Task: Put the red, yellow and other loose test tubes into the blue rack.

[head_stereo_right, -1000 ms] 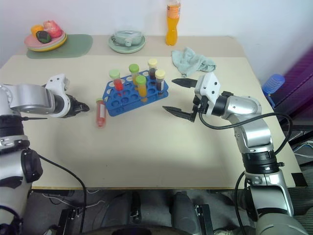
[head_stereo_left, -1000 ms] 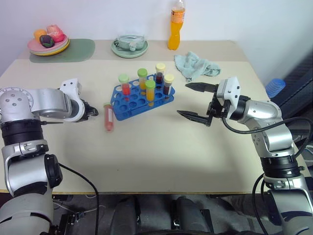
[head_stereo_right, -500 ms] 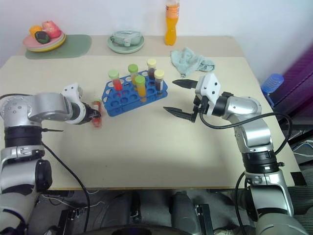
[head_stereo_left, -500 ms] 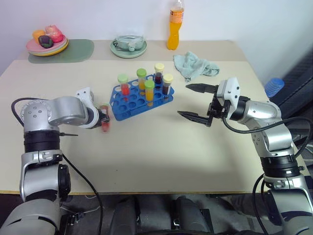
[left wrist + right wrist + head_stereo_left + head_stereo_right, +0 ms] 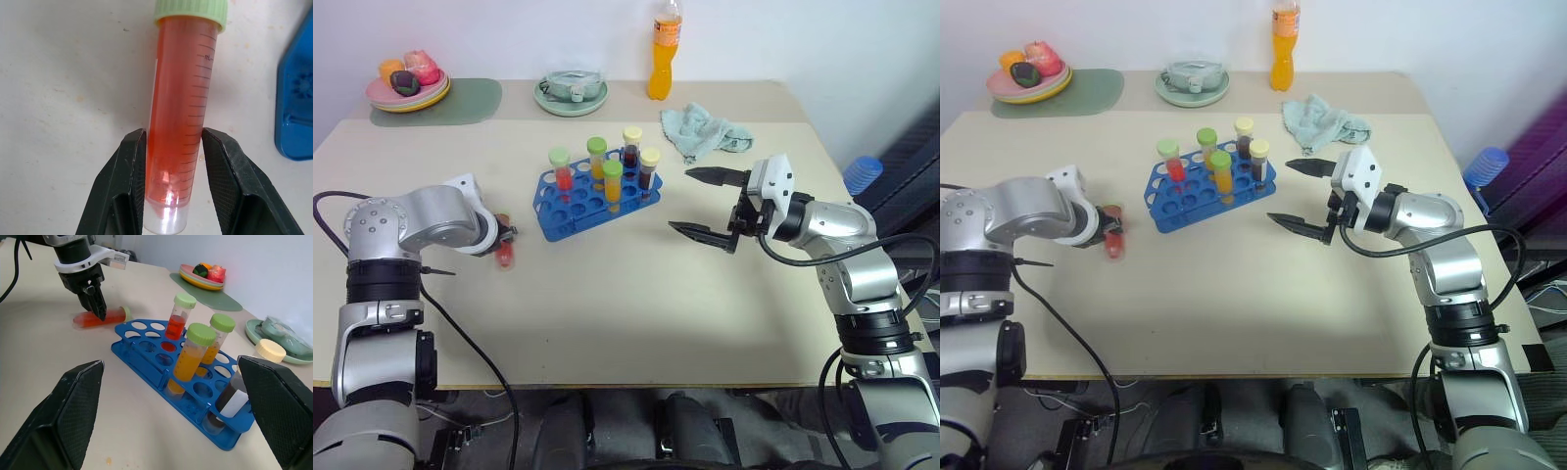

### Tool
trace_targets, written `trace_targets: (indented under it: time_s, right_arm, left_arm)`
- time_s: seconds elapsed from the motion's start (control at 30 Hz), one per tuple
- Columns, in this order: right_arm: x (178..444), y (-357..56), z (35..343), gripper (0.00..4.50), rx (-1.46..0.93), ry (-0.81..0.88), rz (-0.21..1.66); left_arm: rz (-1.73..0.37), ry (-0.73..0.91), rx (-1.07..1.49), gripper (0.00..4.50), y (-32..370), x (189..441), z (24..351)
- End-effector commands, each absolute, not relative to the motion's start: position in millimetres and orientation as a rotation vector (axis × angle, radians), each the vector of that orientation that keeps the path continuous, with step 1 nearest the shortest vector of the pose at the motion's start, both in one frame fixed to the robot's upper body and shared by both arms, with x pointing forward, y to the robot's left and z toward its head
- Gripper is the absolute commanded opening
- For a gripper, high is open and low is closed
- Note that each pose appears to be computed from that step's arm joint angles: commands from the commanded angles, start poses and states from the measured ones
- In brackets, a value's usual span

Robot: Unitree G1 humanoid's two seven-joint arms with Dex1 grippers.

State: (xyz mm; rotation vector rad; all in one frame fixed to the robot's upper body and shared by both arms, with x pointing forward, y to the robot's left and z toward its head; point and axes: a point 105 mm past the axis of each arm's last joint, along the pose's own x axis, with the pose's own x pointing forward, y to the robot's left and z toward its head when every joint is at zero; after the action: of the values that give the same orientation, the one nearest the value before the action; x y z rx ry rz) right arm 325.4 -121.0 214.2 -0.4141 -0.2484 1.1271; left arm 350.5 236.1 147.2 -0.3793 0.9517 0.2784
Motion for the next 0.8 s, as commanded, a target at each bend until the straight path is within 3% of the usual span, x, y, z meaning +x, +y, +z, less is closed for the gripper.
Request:
trace_targets:
  time_s: [0.03, 0.8]
  right_arm:
    - [322.8, -121.5, 225.4, 4.50, -0.423, -0.293, 1.119]
    - [320.1, -122.9, 224.4, 4.50, -0.420, -0.274, 1.107]
  left_arm:
    - [0.301, 0.916, -0.366, 1.78, 247.5, 355.5, 159.6]
    - [0.263, 0.947, -0.297, 1.78, 257.6, 367.8, 146.1]
